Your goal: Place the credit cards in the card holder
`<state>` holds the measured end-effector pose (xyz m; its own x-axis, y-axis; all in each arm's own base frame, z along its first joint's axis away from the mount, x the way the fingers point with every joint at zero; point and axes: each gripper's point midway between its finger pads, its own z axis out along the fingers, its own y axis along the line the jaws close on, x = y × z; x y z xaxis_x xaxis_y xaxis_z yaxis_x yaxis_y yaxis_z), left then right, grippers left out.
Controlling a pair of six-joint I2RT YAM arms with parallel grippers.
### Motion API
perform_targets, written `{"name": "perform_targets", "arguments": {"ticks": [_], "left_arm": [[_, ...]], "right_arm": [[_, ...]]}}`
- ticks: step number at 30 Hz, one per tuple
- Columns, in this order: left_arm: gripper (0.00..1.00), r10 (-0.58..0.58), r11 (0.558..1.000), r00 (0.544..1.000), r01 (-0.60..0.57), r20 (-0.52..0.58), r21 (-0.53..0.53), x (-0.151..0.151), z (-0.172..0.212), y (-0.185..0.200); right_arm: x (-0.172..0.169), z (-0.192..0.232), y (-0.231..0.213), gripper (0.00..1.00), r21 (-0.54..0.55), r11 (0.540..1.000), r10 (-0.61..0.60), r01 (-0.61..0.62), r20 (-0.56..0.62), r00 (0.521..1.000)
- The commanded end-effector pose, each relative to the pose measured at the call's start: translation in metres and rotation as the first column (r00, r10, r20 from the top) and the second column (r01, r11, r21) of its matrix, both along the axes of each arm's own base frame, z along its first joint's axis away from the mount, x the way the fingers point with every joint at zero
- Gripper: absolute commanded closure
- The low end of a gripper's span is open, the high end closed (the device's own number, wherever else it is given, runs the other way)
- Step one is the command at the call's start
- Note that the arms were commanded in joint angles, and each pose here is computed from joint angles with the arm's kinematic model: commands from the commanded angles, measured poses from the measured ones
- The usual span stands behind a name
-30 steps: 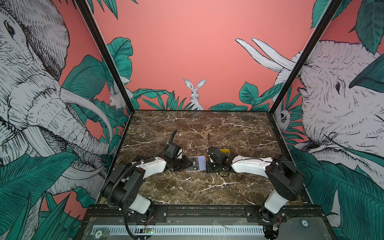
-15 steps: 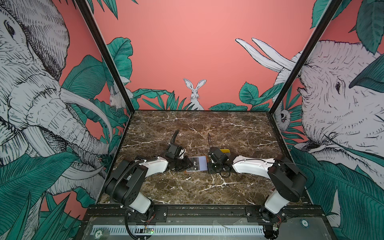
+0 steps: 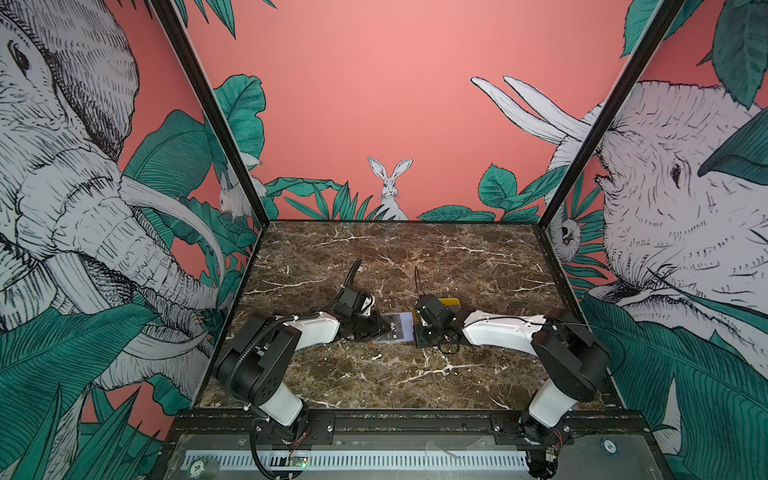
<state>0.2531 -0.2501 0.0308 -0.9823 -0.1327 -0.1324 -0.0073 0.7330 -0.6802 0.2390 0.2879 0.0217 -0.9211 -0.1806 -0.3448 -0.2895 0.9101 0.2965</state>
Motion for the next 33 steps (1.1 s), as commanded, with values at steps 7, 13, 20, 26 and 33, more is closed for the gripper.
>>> {"name": "perform_targets", "arguments": {"ticks": [7,13,20,26,33], "left_arm": [[0.75,0.015,0.999,0.999,-0.013,-0.039,0.046,-0.005,-0.018,0.0],[0.75,0.007,0.999,1.0,-0.006,-0.027,0.036,-0.002,-0.014,-0.006],[0.75,-0.001,1.0,1.0,0.001,-0.023,0.027,-0.002,-0.012,-0.011],[0.75,-0.002,1.0,1.0,0.003,-0.02,0.006,0.0,-0.009,-0.016],[0.75,-0.004,1.0,1.0,0.004,-0.014,-0.013,0.002,-0.006,-0.02]], "right_arm": [[0.002,-0.001,0.0,0.89,-0.008,1.0,0.002,-0.002,0.004,1.0],[0.001,-0.001,-0.001,0.9,-0.01,1.0,0.001,-0.001,0.004,1.0],[0.001,0.0,-0.002,0.9,-0.01,1.0,-0.001,0.001,0.007,1.0],[0.001,0.001,-0.001,0.9,-0.008,1.0,0.0,0.0,0.007,1.0],[0.001,0.002,-0.001,0.9,-0.007,1.0,-0.002,0.002,0.01,1.0]]}}
